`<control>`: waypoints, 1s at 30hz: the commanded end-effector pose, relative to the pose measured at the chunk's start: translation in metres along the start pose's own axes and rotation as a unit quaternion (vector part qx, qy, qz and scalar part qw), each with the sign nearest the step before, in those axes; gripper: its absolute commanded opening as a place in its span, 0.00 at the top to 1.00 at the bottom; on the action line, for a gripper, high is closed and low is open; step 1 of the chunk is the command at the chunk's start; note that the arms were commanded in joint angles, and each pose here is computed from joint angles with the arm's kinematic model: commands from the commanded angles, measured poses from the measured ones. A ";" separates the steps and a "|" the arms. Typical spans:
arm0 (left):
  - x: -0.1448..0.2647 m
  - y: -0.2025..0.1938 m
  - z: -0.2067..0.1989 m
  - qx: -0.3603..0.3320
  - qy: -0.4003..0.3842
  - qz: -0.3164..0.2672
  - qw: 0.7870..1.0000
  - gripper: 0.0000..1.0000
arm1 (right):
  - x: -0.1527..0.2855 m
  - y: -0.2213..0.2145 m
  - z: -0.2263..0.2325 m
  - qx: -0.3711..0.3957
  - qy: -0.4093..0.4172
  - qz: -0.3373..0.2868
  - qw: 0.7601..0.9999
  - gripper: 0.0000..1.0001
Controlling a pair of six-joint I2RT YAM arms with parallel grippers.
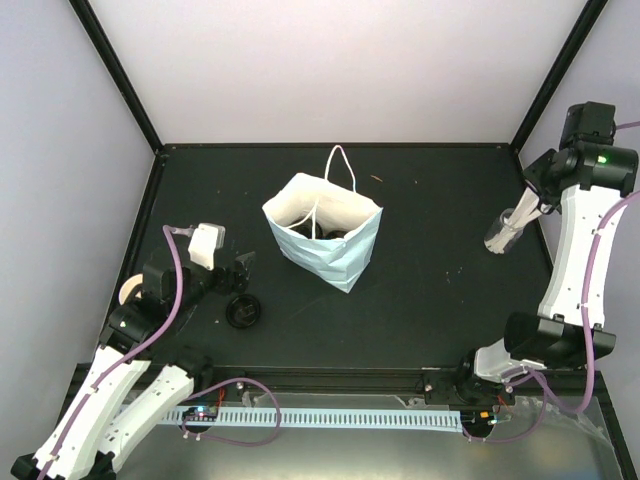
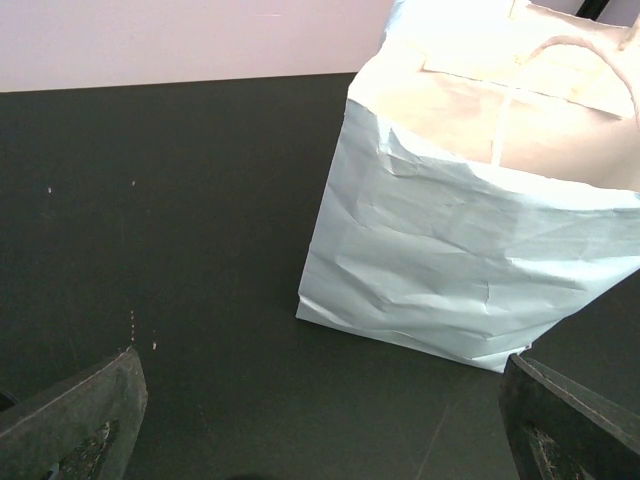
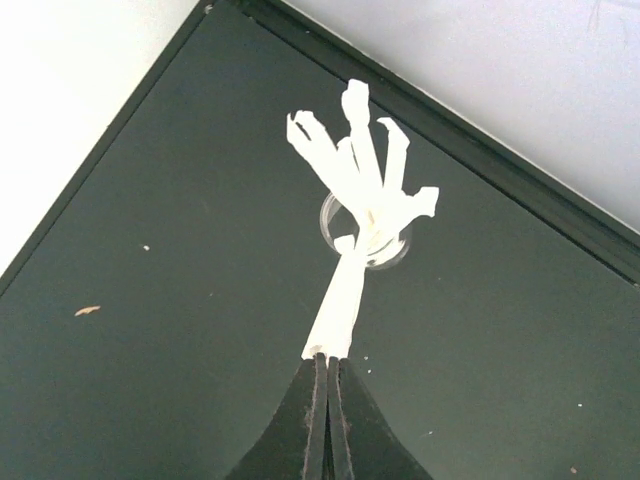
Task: Pack the takeout coffee
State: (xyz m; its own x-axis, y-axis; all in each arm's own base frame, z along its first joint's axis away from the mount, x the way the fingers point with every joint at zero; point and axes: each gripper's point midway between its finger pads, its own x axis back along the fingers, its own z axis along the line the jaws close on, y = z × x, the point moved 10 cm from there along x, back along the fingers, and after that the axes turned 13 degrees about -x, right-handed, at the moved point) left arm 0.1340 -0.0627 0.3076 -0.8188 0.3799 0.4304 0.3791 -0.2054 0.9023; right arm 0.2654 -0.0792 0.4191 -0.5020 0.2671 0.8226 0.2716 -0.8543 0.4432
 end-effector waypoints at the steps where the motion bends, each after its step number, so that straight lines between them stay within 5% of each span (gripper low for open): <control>1: -0.002 0.003 0.001 0.001 0.009 -0.006 1.000 0.01 | 0.026 -0.006 -0.005 0.008 0.038 0.013 0.999 0.99; 14: -0.004 0.002 0.001 0.001 0.007 -0.003 1.000 0.01 | 0.082 -0.017 -0.001 0.046 0.199 0.040 0.978 0.99; 19: -0.004 0.002 0.001 0.001 0.006 -0.002 1.000 0.01 | 0.098 -0.029 0.011 0.094 0.328 0.076 0.937 0.99; 30: -0.007 0.002 0.001 0.001 0.004 0.004 1.000 0.01 | 0.154 -0.050 0.017 0.160 0.543 0.052 0.823 0.99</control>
State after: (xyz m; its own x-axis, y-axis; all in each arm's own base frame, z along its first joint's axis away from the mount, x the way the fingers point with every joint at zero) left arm 0.1376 -0.0644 0.3045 -0.8100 0.3761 0.4500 0.3965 -0.2140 0.8927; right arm 0.1985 -0.0006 0.5033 -0.8670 -0.3656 0.3385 0.4962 -0.6960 0.5190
